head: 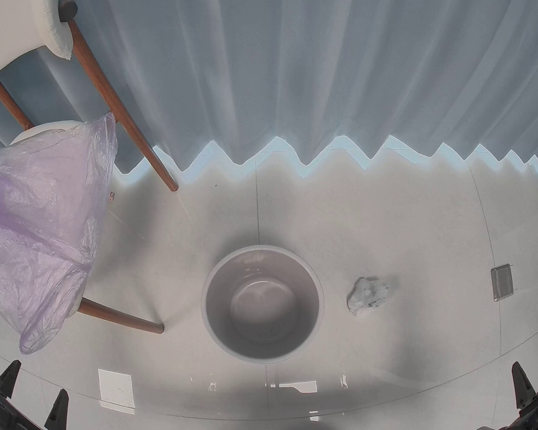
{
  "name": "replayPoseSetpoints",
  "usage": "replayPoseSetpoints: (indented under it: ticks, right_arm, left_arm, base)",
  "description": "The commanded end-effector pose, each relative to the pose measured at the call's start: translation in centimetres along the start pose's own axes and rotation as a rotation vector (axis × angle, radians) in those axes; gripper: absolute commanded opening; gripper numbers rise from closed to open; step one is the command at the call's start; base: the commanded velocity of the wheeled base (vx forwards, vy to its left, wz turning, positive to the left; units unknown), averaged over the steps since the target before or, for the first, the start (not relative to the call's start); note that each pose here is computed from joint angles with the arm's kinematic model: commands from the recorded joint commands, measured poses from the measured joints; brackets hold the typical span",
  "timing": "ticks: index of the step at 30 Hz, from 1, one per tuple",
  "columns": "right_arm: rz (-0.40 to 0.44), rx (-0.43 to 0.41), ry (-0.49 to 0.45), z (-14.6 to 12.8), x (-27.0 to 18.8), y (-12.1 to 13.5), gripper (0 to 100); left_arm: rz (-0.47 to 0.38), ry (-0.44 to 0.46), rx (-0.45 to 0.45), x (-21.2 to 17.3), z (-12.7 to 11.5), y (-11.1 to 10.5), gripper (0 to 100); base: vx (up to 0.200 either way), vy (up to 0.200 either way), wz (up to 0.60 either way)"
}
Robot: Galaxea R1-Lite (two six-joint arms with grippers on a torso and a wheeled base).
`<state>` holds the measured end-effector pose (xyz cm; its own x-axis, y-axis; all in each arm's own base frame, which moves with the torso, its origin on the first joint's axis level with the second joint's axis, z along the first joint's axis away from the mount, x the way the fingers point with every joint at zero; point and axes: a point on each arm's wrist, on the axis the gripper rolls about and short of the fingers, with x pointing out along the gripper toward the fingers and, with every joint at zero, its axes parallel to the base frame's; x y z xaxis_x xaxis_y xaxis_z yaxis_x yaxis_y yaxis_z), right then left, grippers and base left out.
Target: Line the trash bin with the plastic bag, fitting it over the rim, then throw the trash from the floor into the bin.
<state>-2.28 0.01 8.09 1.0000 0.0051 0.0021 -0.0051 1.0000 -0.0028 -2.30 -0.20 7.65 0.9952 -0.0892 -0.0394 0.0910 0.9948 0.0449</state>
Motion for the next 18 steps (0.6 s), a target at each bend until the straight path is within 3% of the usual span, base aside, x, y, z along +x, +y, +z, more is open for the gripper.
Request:
replayPoseSetpoints:
  ticks: [1, 18]
  right_arm:
    - [0.001, 0.000, 0.001, -0.53, 0.00, 0.00, 100]
    - [0.001, 0.000, 0.001, -0.53, 0.00, 0.00, 100]
  left_arm:
    - [0.001, -0.004, 0.001, 0.03, -0.47, -0.02, 100]
    - [0.016, -0.010, 0.000, 0.03, -0.40, 0.01, 100]
  base:
    - [0.000, 0.000, 0.00]
    - [0.000, 0.000, 0.00]
